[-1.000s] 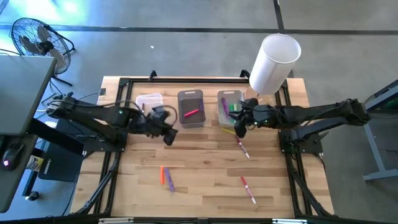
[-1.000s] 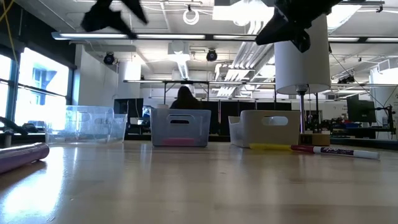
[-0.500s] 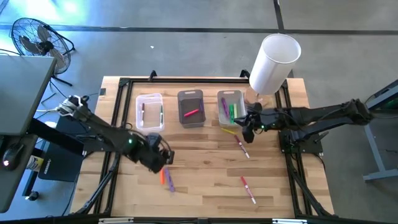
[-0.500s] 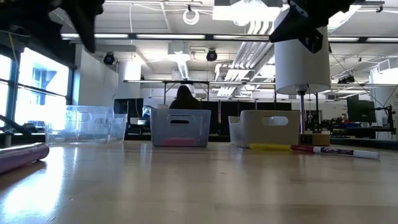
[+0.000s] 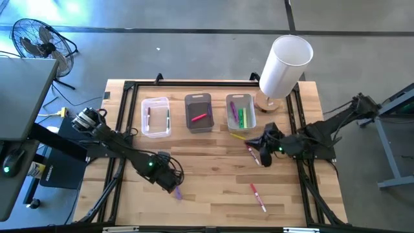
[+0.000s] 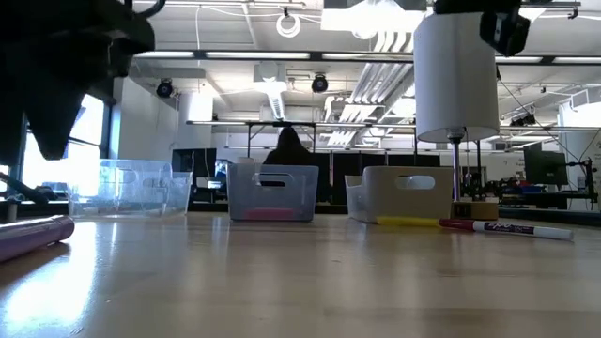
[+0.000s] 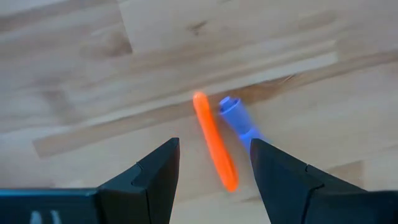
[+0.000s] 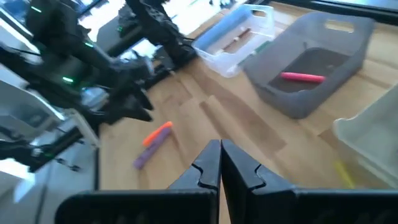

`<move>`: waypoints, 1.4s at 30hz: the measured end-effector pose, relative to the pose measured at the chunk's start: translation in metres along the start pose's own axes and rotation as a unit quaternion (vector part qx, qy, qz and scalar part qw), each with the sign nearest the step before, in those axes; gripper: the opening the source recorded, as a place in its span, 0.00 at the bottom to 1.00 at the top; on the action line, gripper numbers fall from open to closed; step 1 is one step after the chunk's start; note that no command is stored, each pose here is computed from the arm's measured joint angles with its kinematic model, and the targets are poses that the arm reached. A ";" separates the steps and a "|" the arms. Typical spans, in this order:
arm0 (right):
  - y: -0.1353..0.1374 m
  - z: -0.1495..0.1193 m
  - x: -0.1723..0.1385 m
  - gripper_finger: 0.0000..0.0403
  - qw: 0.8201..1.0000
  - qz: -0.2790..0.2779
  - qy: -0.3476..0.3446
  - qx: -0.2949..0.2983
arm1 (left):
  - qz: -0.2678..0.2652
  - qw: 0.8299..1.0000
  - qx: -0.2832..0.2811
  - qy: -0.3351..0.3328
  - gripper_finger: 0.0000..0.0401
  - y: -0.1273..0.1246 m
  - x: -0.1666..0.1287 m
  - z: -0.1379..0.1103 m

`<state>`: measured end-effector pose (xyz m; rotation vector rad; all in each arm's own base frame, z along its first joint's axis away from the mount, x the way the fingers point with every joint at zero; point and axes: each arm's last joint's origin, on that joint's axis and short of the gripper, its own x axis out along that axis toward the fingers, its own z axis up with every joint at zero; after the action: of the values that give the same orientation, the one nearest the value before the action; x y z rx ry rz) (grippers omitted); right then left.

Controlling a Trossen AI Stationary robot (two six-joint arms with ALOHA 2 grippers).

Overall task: Pick & Place Markers
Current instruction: Put the orange pen into the black bin

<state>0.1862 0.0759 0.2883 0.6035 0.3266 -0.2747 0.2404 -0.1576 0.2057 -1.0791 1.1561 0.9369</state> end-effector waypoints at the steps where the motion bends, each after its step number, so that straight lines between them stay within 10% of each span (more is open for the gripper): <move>1: 0.003 -0.002 -0.002 0.00 1.000 0.005 -0.002 0.004 | 0.006 1.000 0.001 0.004 0.48 -0.001 0.003 -0.001; 31: 0.025 -0.035 -0.011 0.00 1.000 0.015 0.000 0.013 | 0.055 0.996 0.032 0.067 0.47 -0.013 0.056 -0.027; 42: 0.025 -0.035 -0.011 0.00 1.000 0.017 0.002 0.012 | 0.051 0.996 0.045 0.058 0.16 -0.013 0.057 -0.026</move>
<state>0.1773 0.1182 0.2781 0.6328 0.3167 -0.2456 0.2567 -0.1848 0.1503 -1.0213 1.3476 0.9018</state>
